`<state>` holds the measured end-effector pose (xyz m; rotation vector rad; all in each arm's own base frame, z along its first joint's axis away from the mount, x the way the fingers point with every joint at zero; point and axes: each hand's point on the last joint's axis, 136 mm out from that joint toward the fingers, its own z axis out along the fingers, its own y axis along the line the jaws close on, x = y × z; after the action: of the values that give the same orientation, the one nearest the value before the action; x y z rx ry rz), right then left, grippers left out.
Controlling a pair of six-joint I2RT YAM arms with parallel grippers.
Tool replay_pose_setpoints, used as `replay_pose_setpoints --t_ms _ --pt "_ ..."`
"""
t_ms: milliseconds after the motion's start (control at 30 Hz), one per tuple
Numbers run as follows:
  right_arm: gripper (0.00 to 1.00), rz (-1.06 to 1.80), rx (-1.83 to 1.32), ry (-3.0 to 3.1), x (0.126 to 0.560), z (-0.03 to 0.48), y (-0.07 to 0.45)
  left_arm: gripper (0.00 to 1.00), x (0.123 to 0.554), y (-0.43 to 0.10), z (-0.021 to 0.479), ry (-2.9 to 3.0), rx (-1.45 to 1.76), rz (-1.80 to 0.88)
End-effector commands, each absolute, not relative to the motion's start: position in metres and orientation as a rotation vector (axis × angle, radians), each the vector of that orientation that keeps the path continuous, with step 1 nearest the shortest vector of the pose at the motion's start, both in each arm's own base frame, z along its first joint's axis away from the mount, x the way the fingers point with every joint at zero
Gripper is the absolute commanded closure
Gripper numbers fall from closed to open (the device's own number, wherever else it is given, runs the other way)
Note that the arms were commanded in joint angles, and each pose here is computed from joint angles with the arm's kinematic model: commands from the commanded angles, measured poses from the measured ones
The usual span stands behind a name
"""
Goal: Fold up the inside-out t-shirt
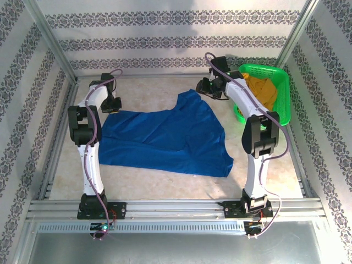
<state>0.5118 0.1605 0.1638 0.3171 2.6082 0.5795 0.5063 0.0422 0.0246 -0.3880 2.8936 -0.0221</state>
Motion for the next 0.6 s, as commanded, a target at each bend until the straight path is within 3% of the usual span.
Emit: replay_pose_setpoints --t_ms 0,200,567 --pt "0.51 0.586 0.298 2.621 0.523 0.159 0.161 1.00 0.507 0.048 0.033 2.862 -0.445 -0.062" --pt "0.51 0.593 0.287 2.589 0.556 0.158 0.167 1.00 0.521 0.071 0.074 2.607 -0.687 -0.081" --pt "0.50 0.636 0.313 2.541 0.608 0.132 0.178 1.00 0.538 0.071 0.080 2.360 -0.907 -0.297"
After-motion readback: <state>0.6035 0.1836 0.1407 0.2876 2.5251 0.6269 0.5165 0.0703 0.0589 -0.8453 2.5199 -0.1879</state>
